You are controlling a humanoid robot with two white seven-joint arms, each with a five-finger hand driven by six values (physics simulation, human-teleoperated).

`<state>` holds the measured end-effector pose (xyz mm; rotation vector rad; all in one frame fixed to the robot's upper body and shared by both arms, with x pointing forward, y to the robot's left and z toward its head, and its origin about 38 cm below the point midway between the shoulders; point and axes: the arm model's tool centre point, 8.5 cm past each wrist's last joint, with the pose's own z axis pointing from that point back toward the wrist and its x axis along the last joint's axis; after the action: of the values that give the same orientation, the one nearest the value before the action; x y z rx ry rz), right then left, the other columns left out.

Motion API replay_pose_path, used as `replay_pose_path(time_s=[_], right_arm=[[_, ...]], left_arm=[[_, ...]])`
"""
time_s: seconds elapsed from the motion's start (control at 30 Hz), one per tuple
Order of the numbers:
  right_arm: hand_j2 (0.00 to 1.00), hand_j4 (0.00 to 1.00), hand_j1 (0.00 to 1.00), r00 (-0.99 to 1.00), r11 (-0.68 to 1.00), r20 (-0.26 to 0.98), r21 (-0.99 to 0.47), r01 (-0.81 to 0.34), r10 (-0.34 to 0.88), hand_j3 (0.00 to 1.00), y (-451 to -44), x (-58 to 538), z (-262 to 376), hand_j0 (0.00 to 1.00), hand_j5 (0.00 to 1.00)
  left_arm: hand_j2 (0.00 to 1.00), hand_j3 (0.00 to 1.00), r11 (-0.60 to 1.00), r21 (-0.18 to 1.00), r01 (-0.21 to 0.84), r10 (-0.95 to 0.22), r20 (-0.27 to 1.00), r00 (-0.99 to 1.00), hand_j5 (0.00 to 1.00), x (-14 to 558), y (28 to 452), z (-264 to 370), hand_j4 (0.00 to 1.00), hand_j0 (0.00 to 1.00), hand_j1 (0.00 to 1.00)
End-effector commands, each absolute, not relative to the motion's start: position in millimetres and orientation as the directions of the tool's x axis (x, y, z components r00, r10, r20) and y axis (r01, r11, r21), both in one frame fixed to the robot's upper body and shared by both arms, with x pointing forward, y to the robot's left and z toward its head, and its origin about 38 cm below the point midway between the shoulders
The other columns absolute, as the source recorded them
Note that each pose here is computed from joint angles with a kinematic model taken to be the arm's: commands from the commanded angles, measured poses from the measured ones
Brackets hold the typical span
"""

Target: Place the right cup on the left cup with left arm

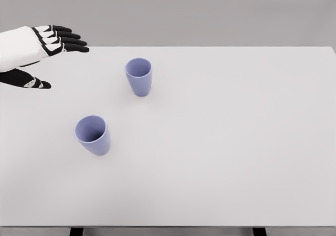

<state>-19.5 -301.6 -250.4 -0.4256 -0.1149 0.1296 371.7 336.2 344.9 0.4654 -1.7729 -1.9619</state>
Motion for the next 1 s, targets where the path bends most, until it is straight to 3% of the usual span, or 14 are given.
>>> replay_pose_path(time_s=[0.0, 0.3, 0.53, 0.6, 0.63, 0.73, 0.8, 0.97], right_arm=[[1.0, 1.0, 1.0, 0.985, 0.903, 0.086, -0.419, -0.099, 0.148, 1.0, -302, -19, -250, 1.0, 1.0], [1.0, 1.0, 1.0, 0.986, 0.903, 0.085, -0.419, -0.096, 0.144, 1.0, -302, -20, -250, 1.0, 1.0], [1.0, 1.0, 1.0, 0.986, 0.903, 0.085, -0.419, -0.096, 0.144, 1.0, -302, -20, -250, 1.0, 1.0], [1.0, 1.0, 1.0, 0.986, 0.903, 0.085, -0.419, -0.096, 0.144, 1.0, -302, -20, -250, 1.0, 1.0], [1.0, 1.0, 1.0, 0.986, 0.903, 0.085, -0.419, -0.096, 0.144, 1.0, -302, -20, -250, 1.0, 1.0], [1.0, 1.0, 1.0, 0.986, 0.903, 0.086, -0.419, -0.095, 0.144, 1.0, -302, -19, -250, 1.0, 1.0], [1.0, 1.0, 1.0, 0.986, 0.903, 0.085, -0.419, -0.096, 0.144, 1.0, -302, -20, -250, 1.0, 1.0], [1.0, 1.0, 1.0, 0.986, 0.903, 0.085, -0.419, -0.096, 0.144, 1.0, -302, -20, -250, 1.0, 1.0]], left_arm=[[0.99, 0.99, -0.067, 0.992, 0.107, -0.541, 0.054, -0.839, 0.99, 372, 337, 346, 0.99, 0.99, 0.99], [0.99, 0.99, -0.087, 0.99, 0.108, -0.55, 0.042, -0.834, 0.99, 371, 341, 348, 0.99, 0.99, 0.99], [1.0, 1.0, -0.341, 0.926, 0.165, -0.613, -0.085, -0.785, 1.0, 373, 371, 355, 1.0, 1.0, 1.0], [1.0, 1.0, -0.335, 0.914, 0.227, -0.661, -0.057, -0.749, 1.0, 387, 389, 347, 1.0, 1.0, 1.0], [1.0, 1.0, -0.338, 0.919, 0.204, -0.662, -0.079, -0.745, 1.0, 390, 389, 355, 1.0, 1.0, 1.0], [1.0, 1.0, -0.3, 0.947, 0.118, -0.615, -0.097, -0.782, 1.0, 399, 362, 374, 1.0, 1.0, 1.0], [1.0, 1.0, -0.177, 0.977, 0.117, -0.545, 0.001, -0.838, 1.0, 408, 329, 369, 1.0, 1.0, 1.0], [1.0, 1.0, -0.102, 0.991, 0.089, -0.446, 0.034, -0.894, 1.0, 443, 268, 379, 1.0, 1.0, 1.0]])
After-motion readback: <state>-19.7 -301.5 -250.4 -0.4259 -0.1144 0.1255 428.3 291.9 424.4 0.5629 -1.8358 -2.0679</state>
